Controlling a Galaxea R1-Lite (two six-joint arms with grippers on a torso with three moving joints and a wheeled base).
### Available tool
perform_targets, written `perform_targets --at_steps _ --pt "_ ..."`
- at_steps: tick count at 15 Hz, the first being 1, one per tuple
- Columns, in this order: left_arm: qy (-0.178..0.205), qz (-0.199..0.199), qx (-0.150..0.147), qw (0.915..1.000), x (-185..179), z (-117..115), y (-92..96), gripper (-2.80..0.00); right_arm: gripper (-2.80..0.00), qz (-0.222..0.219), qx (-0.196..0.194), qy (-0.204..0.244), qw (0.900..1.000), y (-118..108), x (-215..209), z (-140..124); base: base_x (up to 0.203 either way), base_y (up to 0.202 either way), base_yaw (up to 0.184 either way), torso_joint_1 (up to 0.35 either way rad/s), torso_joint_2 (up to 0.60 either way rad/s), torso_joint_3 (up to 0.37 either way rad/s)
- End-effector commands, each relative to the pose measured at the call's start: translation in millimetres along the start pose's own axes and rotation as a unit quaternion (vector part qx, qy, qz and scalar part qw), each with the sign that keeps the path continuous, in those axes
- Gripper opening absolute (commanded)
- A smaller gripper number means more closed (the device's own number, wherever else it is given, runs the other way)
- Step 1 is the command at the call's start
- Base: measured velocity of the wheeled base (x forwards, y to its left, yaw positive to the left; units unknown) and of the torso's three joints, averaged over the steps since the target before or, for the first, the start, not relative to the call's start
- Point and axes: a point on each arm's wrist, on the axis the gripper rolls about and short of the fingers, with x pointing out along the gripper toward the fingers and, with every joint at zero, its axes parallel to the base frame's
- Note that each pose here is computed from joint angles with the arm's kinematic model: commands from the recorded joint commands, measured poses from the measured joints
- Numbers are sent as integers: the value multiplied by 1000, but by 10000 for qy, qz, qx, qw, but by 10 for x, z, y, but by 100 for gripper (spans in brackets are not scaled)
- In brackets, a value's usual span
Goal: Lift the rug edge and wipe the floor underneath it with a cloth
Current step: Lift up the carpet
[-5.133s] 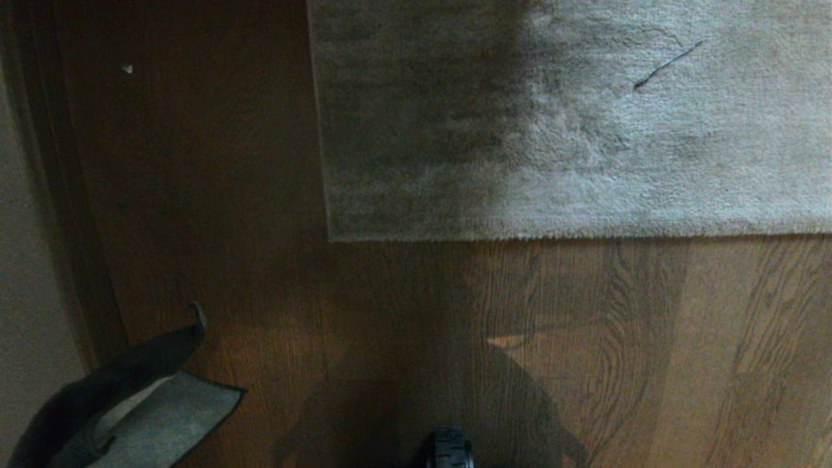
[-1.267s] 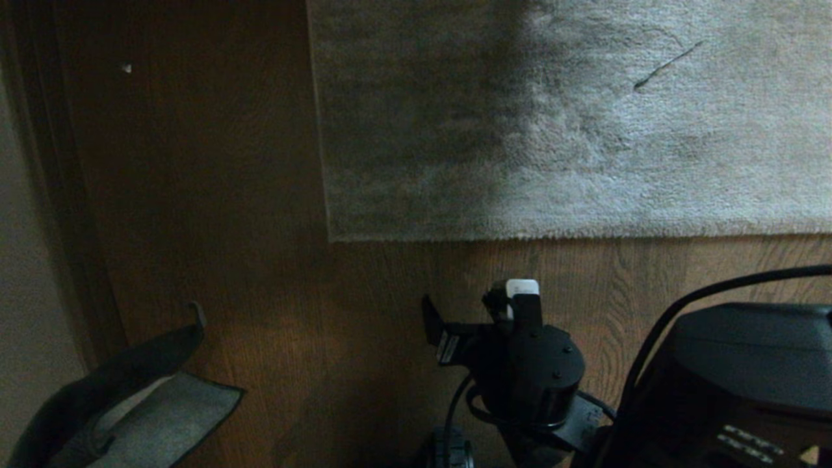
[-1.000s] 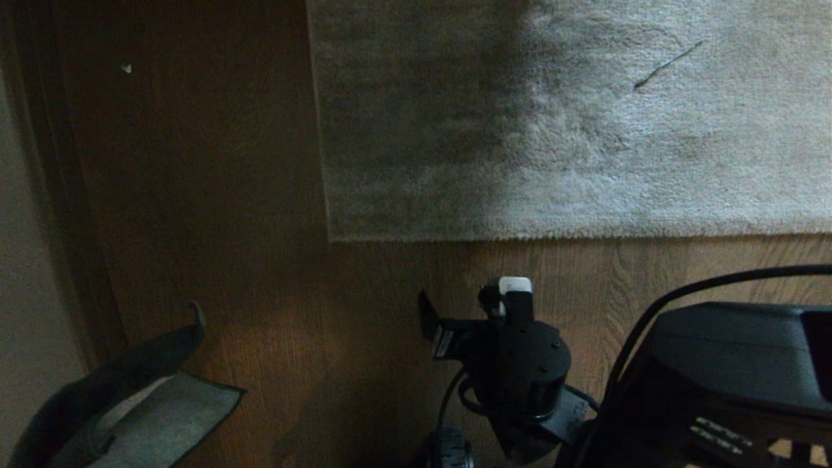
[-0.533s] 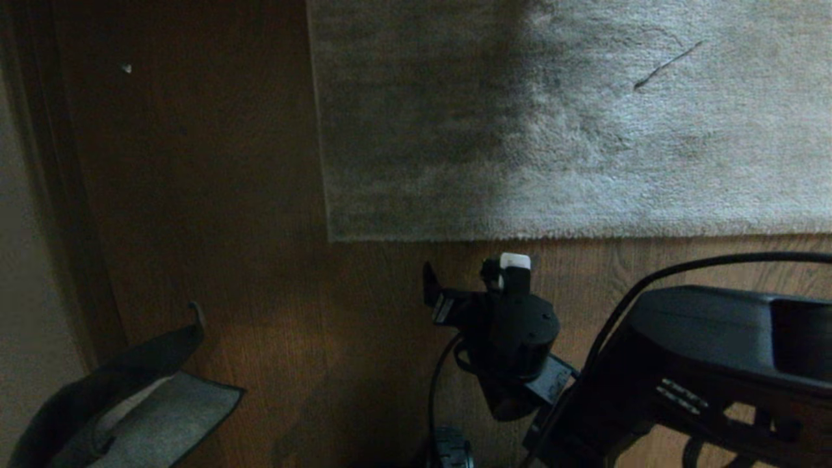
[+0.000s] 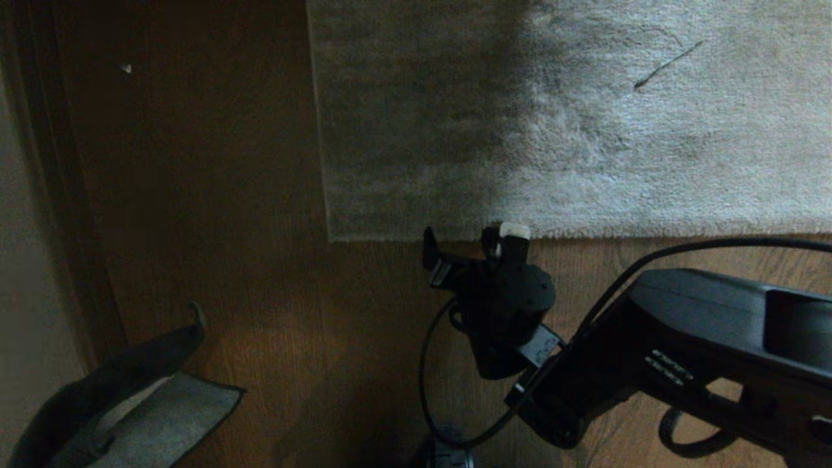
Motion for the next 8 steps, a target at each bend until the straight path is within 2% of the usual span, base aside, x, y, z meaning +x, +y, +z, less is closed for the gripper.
perform_targets --at_steps 1,8 --pt "-3 0 -5 10000 0 1 0 -280 0 23 141 -195 9997 9 7 30 0 0 0 0 0 0" --pt "-3 0 -6 10000 0 1 0 -280 0 231 214 -103 9994 166 -100 -20 0 0 0 0 0 0"
